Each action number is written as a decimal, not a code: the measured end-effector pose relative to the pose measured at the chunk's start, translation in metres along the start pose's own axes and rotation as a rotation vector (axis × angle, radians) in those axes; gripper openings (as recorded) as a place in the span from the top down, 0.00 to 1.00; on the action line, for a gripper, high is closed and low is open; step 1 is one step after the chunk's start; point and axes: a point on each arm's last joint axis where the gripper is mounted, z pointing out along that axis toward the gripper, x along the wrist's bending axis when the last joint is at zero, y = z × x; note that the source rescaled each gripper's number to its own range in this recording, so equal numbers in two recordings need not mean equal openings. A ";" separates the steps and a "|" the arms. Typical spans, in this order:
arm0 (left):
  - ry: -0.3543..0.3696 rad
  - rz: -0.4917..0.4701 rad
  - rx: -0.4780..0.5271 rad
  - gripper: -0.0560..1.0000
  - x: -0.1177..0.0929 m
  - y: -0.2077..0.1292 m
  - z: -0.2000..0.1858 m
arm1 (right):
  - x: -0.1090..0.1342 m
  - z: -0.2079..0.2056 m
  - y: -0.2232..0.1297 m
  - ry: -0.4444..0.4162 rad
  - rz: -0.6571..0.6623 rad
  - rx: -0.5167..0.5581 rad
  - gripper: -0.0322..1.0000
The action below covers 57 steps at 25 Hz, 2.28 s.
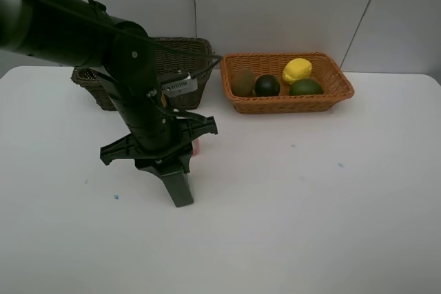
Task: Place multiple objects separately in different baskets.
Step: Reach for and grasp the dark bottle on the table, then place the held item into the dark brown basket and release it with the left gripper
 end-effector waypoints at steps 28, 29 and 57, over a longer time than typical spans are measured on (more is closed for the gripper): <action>0.003 0.165 -0.092 0.51 -0.018 0.010 -0.109 | 0.000 0.000 0.000 0.000 0.000 0.000 0.01; 0.002 0.173 -0.111 0.51 -0.019 0.012 -0.122 | 0.000 0.000 0.000 0.000 0.000 0.000 0.01; 0.058 0.319 -0.599 0.51 -0.038 0.183 -0.189 | 0.000 0.000 0.000 0.000 0.000 0.000 0.01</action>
